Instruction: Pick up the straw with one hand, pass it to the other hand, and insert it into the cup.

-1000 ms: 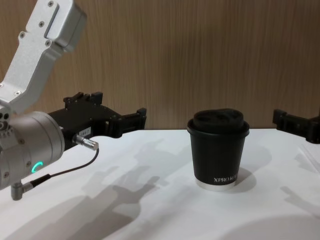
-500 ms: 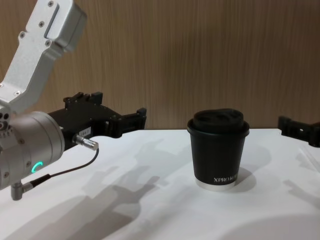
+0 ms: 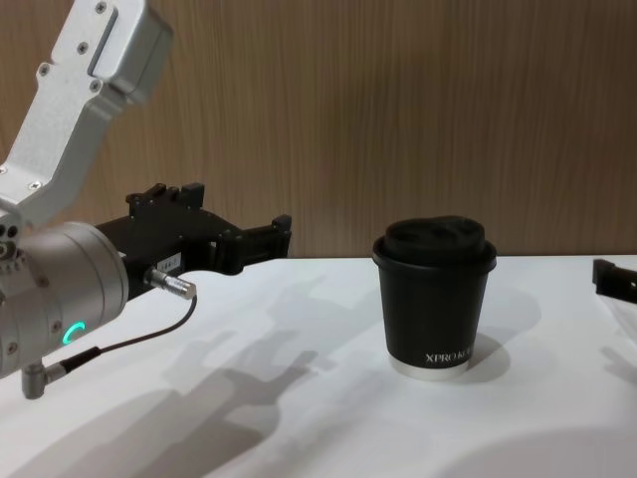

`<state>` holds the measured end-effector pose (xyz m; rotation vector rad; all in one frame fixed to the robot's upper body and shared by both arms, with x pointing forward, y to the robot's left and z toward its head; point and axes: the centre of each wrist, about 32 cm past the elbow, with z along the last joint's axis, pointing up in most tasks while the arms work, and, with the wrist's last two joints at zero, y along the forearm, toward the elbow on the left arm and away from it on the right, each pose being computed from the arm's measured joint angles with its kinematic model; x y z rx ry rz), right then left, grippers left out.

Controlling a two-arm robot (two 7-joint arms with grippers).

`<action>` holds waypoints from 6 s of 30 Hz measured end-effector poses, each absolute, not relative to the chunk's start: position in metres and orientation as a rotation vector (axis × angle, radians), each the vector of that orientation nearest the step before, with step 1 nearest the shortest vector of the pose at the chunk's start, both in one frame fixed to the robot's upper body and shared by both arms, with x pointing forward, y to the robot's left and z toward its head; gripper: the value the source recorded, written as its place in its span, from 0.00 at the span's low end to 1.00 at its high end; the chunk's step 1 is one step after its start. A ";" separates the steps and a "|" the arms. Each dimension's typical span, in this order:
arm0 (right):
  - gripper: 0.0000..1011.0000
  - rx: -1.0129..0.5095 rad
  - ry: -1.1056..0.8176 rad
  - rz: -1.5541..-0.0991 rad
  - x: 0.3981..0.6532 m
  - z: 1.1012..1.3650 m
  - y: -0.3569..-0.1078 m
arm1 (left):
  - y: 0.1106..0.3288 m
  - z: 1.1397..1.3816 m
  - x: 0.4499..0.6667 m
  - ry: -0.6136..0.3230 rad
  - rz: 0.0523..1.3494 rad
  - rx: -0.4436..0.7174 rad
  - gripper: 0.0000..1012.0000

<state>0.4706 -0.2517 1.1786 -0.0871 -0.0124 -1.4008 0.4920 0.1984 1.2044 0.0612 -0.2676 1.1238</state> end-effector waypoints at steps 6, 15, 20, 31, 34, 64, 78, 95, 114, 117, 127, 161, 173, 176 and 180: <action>0.99 -0.107 0.009 -1.413 0.471 1.176 -0.252 | 0.198 1.204 0.492 -0.268 1.124 0.061 0.99; 0.99 -0.137 0.038 -1.398 0.473 1.172 -0.252 | 0.198 1.204 0.492 -0.268 1.124 0.061 0.99; 0.99 -0.148 0.049 -1.391 0.473 1.171 -0.253 | 0.198 1.204 0.492 -0.268 1.124 0.061 0.99; 0.99 -0.159 0.105 -1.388 0.474 1.169 -0.254 | 0.198 1.204 0.492 -0.268 1.124 0.061 0.99; 0.99 -0.159 0.116 -1.389 0.474 1.168 -0.253 | 0.198 1.204 0.492 -0.268 1.124 0.061 0.99; 0.99 -0.170 0.172 -1.381 0.471 1.165 -0.255 | 0.198 1.204 0.492 -0.268 1.124 0.061 0.99; 0.83 -0.182 0.175 -1.371 0.470 1.164 -0.258 | 0.198 1.204 0.492 -0.268 1.124 0.061 0.99; 0.30 -0.188 0.178 -1.367 0.470 1.163 -0.259 | 0.198 1.204 0.492 -0.268 1.124 0.061 0.99; 0.00 -0.157 0.133 -1.378 0.472 1.164 -0.257 | 0.198 1.204 0.492 -0.268 1.124 0.061 0.99; 0.00 -0.141 0.106 -1.383 0.473 1.164 -0.257 | 0.198 1.204 0.492 -0.268 1.124 0.061 0.99; 0.00 -0.071 -0.012 -1.373 0.476 1.169 -0.256 | 0.198 1.204 0.492 -0.268 1.124 0.061 0.99; 0.00 0.228 -0.311 -0.960 0.488 1.224 -0.240 | 0.198 1.204 0.492 -0.268 1.124 0.061 0.99; 0.00 0.292 -0.319 -0.821 0.484 1.238 -0.223 | 0.198 1.204 0.492 -0.268 1.124 0.061 0.99; 0.00 0.301 -0.318 -0.801 0.482 1.240 -0.220 | 0.198 1.204 0.492 -0.268 1.124 0.061 0.99; 0.00 0.308 -0.318 -0.782 0.481 1.241 -0.216 | 0.198 1.204 0.492 -0.268 1.124 0.061 0.99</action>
